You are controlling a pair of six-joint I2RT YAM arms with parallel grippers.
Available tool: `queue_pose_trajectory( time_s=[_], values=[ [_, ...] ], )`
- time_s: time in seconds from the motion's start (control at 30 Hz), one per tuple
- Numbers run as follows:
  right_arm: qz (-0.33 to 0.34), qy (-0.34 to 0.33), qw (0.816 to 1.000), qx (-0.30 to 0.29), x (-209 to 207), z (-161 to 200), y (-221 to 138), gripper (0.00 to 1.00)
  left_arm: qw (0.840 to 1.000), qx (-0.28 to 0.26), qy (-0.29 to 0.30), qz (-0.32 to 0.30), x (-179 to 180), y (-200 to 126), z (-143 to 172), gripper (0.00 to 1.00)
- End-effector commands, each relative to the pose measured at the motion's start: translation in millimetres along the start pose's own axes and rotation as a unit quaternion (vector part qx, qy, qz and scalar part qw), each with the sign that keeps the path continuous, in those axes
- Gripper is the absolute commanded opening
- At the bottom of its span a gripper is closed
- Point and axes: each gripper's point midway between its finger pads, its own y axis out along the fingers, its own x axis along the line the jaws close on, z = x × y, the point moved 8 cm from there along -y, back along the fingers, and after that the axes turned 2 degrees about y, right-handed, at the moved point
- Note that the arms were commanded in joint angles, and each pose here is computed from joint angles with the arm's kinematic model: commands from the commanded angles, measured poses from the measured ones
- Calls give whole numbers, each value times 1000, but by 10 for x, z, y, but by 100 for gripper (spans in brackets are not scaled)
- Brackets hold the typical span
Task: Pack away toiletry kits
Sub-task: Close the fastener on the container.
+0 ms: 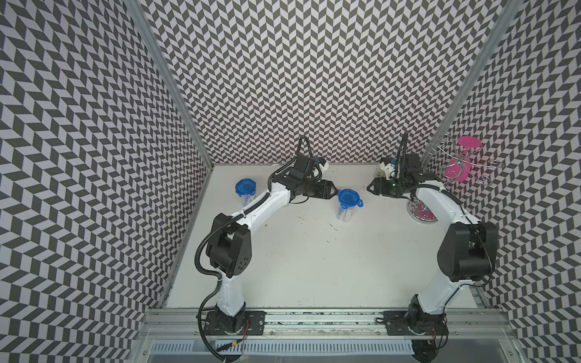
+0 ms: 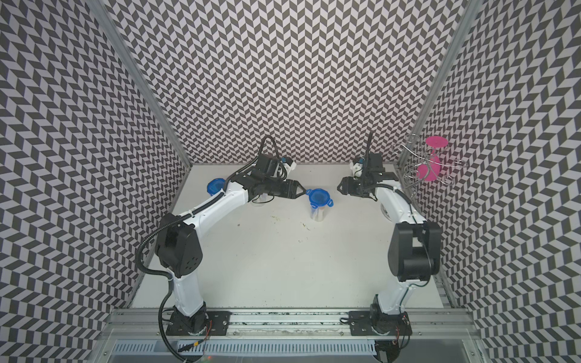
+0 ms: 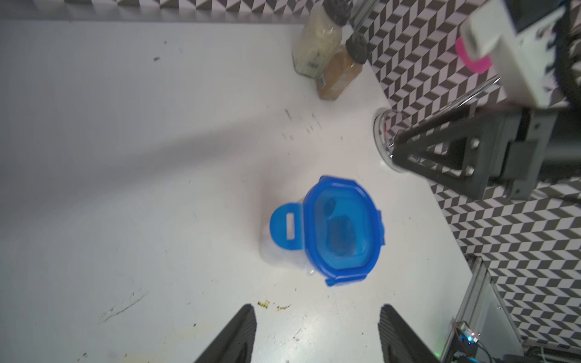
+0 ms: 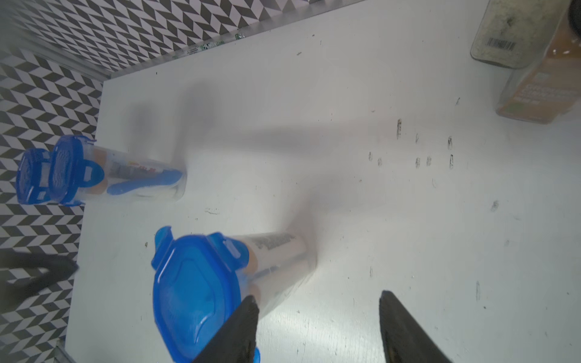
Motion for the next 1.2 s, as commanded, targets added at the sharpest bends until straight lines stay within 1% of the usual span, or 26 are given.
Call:
queue_pose_trajectory(
  time_s=[0.0,0.1,0.2,0.4,0.6,0.87,1.17],
  values=[
    [-4,3,1000,11,24,199,-124,66,1000,4,19,0,17,176,-131,67],
    [-18,11,1000,22,15,350,-94,67,1000,5,29,10,-1,328,-256,67],
    [-39,17,999,25,15,442,-41,65,999,13,39,13,-8,485,-295,65],
    [-51,21,998,35,-10,471,73,63,998,31,38,25,-7,712,-203,63],
    [-73,26,996,37,-1,469,169,61,997,52,44,27,-45,796,-84,61],
    [-79,28,996,44,-5,479,279,60,997,66,35,32,-42,827,47,59],
    [-104,31,993,44,88,487,333,59,996,68,4,59,-77,849,147,59]
  ],
)
